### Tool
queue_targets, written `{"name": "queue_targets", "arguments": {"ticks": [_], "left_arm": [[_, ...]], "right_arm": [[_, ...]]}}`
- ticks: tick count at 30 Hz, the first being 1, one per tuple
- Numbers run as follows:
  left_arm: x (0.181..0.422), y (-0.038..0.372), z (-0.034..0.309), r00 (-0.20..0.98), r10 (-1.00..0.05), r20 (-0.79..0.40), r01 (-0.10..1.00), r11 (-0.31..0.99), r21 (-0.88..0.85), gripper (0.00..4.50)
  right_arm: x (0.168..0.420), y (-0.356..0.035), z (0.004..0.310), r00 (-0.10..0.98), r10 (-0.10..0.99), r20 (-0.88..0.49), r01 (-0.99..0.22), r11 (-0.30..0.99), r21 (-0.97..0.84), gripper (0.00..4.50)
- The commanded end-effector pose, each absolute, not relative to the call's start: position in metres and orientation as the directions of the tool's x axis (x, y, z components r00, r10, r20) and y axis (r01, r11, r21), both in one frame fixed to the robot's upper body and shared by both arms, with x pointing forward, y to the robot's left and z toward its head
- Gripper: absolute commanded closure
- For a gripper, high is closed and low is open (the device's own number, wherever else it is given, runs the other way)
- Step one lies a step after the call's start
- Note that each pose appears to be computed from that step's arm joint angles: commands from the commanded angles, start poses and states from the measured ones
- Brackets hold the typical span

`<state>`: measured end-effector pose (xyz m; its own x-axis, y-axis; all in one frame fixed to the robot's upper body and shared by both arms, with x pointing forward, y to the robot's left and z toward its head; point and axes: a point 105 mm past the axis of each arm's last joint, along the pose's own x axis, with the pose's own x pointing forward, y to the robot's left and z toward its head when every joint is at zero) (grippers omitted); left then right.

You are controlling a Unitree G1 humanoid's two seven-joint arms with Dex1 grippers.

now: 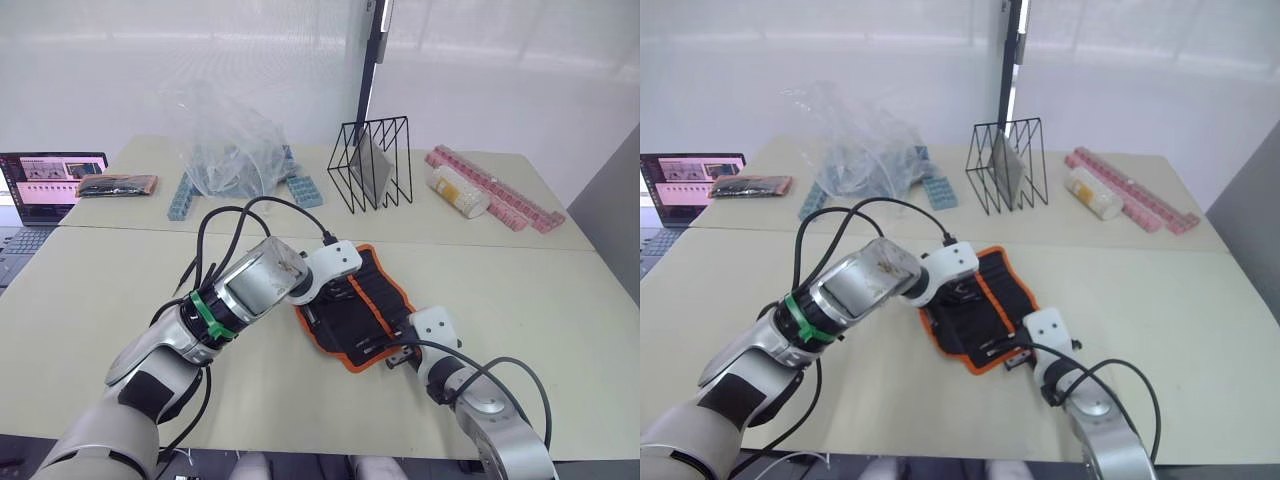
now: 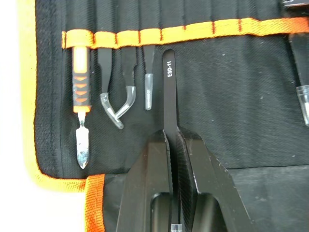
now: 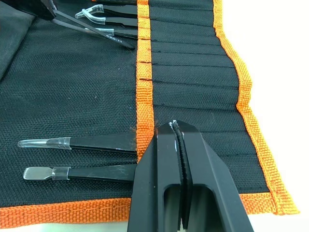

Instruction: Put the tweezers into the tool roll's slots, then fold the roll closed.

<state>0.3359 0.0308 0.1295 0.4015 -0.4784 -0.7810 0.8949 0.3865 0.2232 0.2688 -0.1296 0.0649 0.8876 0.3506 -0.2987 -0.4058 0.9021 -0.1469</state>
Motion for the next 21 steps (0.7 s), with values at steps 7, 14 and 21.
{"name": "queue_targets", "arguments": {"ticks": [7, 14, 21], "left_arm": [[0.34, 0.024, 0.131, 0.414, -0.488, -0.768, 0.894, 0.375, 0.244, 4.5], [0.346, 0.017, 0.126, 0.42, -0.494, -0.762, 0.893, 0.377, 0.247, 4.5], [0.355, 0.002, 0.124, 0.435, -0.515, -0.738, 0.891, 0.366, 0.269, 4.5]], "right_arm": [[0.254, -0.12, 0.029, 0.807, 0.388, -0.445, -0.463, 0.883, -0.07, 4.48], [0.252, -0.119, 0.029, 0.804, 0.391, -0.447, -0.467, 0.882, -0.069, 4.48], [0.25, -0.118, 0.029, 0.798, 0.398, -0.452, -0.474, 0.878, -0.066, 4.48]]}}
